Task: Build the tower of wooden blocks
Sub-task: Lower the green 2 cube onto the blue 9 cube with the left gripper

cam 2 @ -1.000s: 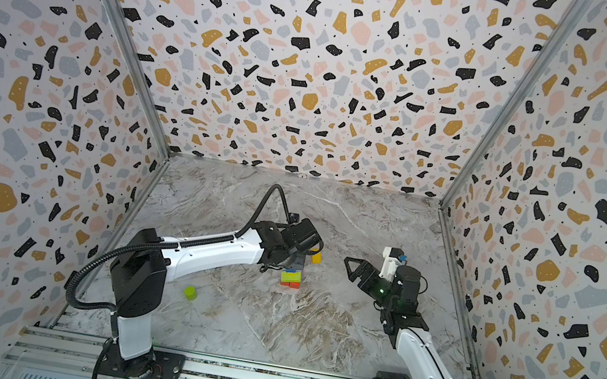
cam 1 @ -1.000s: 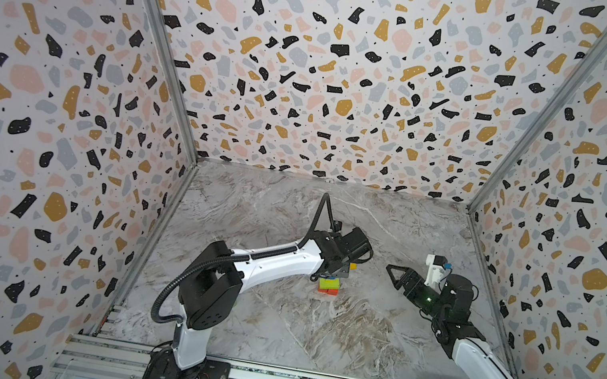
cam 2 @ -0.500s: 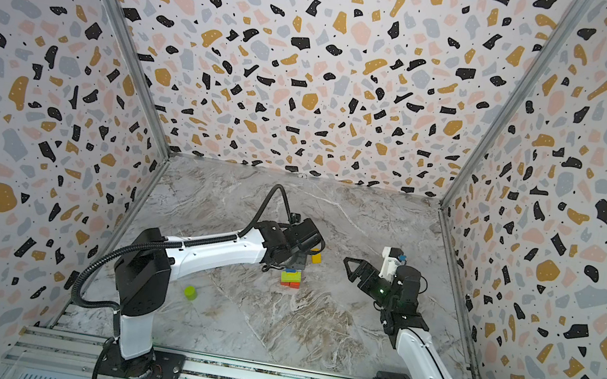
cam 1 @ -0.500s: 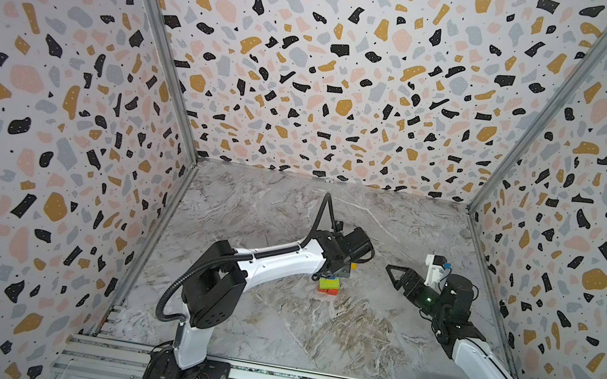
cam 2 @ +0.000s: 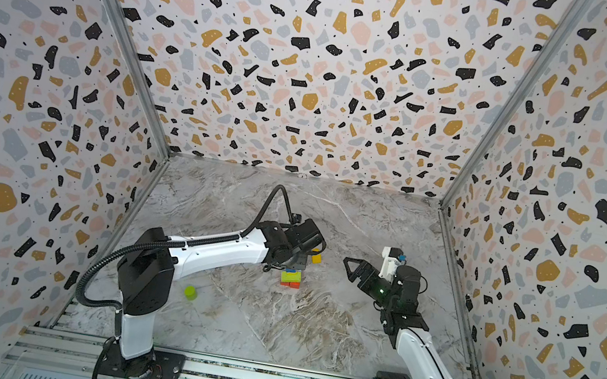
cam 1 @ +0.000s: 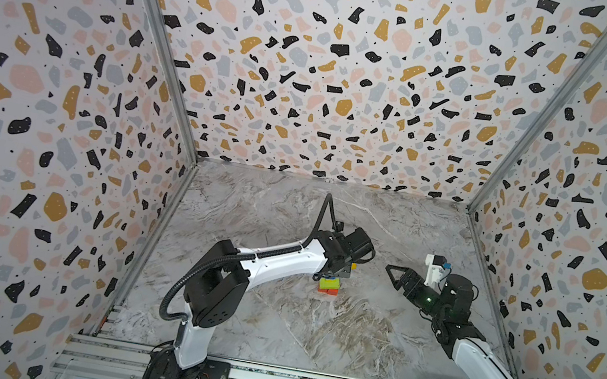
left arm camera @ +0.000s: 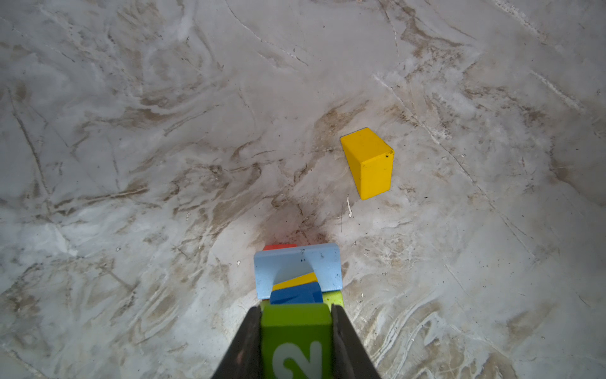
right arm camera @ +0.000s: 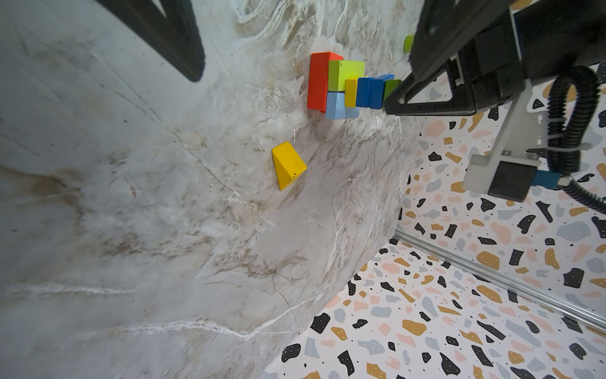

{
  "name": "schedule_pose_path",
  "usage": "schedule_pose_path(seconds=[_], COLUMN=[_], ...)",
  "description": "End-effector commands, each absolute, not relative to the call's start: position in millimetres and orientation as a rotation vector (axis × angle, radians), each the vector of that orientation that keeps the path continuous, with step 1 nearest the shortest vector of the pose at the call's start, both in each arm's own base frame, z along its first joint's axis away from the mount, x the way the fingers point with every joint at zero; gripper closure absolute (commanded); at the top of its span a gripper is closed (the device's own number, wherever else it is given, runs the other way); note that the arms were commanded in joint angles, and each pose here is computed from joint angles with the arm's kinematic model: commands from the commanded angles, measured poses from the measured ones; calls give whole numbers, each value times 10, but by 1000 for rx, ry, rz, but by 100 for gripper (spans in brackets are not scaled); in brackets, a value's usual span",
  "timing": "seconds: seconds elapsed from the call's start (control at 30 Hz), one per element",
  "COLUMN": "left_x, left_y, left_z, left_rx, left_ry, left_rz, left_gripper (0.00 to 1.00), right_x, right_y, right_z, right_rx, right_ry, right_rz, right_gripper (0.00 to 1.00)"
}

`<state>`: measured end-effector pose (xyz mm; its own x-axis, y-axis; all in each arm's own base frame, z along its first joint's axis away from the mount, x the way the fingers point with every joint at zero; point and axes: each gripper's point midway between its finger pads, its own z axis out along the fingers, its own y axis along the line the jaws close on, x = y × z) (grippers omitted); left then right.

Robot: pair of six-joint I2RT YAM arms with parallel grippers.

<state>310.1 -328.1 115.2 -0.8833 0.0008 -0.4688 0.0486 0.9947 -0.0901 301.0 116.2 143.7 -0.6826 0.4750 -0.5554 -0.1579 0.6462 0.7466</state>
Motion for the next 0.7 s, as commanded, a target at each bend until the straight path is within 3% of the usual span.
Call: schedule_pose_path(seconds=[0.0,0.67], left_x=[3120,3106], left_y=[-3306,-3281], left_z=[1249,1257], left_rx=[38,39], left_ry=[2628,2629], left_rz=[-142,-134], left_gripper=[70,58], right_x=[3004,3009], right_y=[1163,1162], right_z=[1502,1493], right_rx=[214,215], right_ry=[2073,2075], right_rz=[1036,1034], right_gripper=[1,1])
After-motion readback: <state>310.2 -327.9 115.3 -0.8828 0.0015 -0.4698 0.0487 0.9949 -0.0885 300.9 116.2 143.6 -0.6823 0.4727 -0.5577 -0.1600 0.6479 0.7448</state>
